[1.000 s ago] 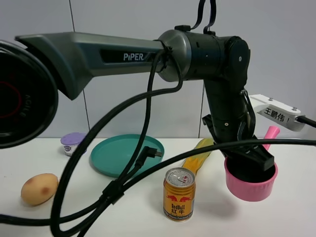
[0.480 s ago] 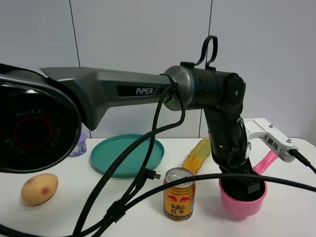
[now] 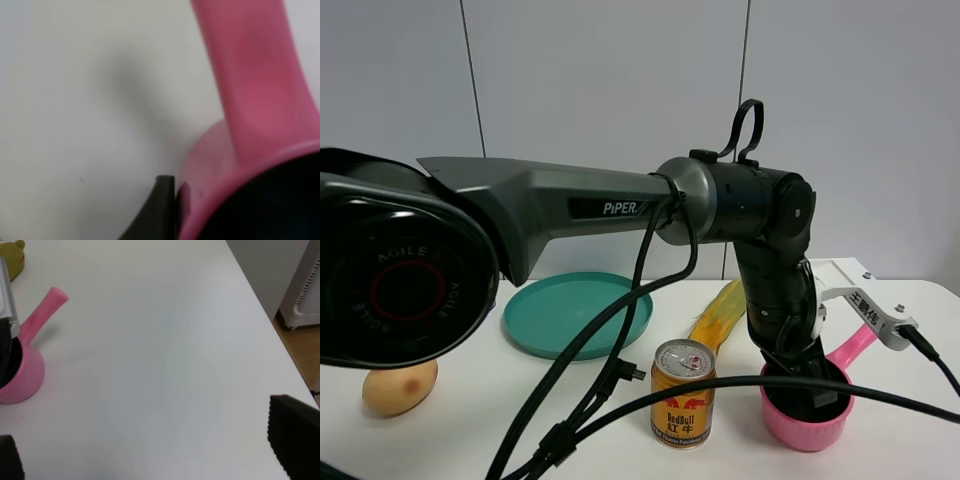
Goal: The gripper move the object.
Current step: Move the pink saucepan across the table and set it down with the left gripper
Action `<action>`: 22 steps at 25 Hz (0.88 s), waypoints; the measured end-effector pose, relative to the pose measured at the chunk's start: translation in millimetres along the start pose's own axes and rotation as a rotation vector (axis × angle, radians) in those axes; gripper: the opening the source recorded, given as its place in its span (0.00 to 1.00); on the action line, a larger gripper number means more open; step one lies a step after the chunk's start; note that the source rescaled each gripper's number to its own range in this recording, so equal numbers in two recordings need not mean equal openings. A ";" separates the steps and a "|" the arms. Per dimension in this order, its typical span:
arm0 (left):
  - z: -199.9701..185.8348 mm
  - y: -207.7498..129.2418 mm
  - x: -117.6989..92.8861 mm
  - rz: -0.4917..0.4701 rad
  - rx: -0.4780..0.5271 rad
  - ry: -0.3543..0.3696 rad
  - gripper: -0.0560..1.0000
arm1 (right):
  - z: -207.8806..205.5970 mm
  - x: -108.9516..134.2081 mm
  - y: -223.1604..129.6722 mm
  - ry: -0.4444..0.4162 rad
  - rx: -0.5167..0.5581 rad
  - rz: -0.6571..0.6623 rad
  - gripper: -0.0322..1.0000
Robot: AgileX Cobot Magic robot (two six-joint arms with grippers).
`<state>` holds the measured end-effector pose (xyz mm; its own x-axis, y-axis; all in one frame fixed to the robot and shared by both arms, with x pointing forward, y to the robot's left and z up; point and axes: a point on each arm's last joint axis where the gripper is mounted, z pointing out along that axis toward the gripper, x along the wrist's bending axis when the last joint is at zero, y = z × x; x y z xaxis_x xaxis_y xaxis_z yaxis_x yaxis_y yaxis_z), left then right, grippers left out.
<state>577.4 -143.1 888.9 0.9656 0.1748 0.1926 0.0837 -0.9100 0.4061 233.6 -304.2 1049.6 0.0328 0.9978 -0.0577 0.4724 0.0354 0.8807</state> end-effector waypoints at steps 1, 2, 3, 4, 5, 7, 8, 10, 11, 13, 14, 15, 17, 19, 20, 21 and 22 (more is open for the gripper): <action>0.0 0.1 0.3 0.002 -0.001 0.003 0.06 | 0.0 0.0 0.0 0.000 0.000 0.000 1.00; 0.0 0.2 0.5 0.003 -0.002 0.005 0.08 | 0.0 0.0 0.0 0.000 0.000 0.000 1.00; 0.0 0.2 0.6 0.003 -0.003 0.007 0.12 | 0.0 0.0 0.0 0.000 0.000 0.000 1.00; 0.0 0.6 0.8 0.004 -0.007 0.009 0.20 | 0.0 0.0 0.0 0.000 0.000 0.000 1.00; 0.0 0.8 1.0 0.003 -0.009 0.010 0.30 | 0.0 0.0 0.0 0.000 0.000 0.000 1.00; 0.0 2.1 1.7 -0.018 -0.023 0.019 0.56 | 0.0 0.0 0.0 0.000 0.000 0.000 1.00; -0.1 3.2 2.4 -0.039 -0.036 0.026 0.68 | 0.0 0.0 0.0 0.000 0.000 0.000 1.00; -0.3 5.6 3.8 -0.075 -0.063 0.039 0.90 | 0.0 0.0 0.0 0.000 0.000 0.000 1.00; -0.3 6.0 4.0 -0.083 -0.068 0.042 0.94 | 0.0 0.0 0.0 0.000 0.000 0.000 1.00; -0.3 6.1 4.1 -0.094 -0.069 0.042 0.98 | 0.0 0.0 0.0 0.000 0.000 0.000 1.00; -0.3 6.1 4.1 -0.097 -0.069 0.042 0.99 | 0.0 0.0 0.0 0.000 0.000 0.000 1.00; -0.3 6.0 4.0 -0.098 -0.068 0.041 0.99 | 0.0 0.0 0.0 0.000 0.000 0.000 1.00; -0.2 5.3 3.6 -0.104 -0.060 0.036 0.99 | 0.0 0.0 0.0 0.000 0.000 0.000 1.00; -4.1 5.4 2.8 -0.136 -0.048 0.022 0.99 | 0.0 0.0 0.0 0.000 0.000 0.000 1.00; -9.7 6.5 2.9 -0.155 -0.041 0.015 0.99 | 0.0 0.0 0.0 0.000 0.000 0.000 1.00; -16.5 7.1 2.7 -0.175 -0.025 0.004 0.99 | 0.0 0.0 0.0 0.000 0.000 0.000 1.00; -28.3 10.2 3.6 -0.194 -0.024 0.000 0.99 | 0.0 0.0 0.0 0.000 0.000 0.000 1.00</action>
<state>574.7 -141.1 919.0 0.9320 0.3460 0.1084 0.2624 -0.8499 0.4569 233.6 -304.2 1049.6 0.0328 0.9978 -0.0577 0.4724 0.0354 0.8807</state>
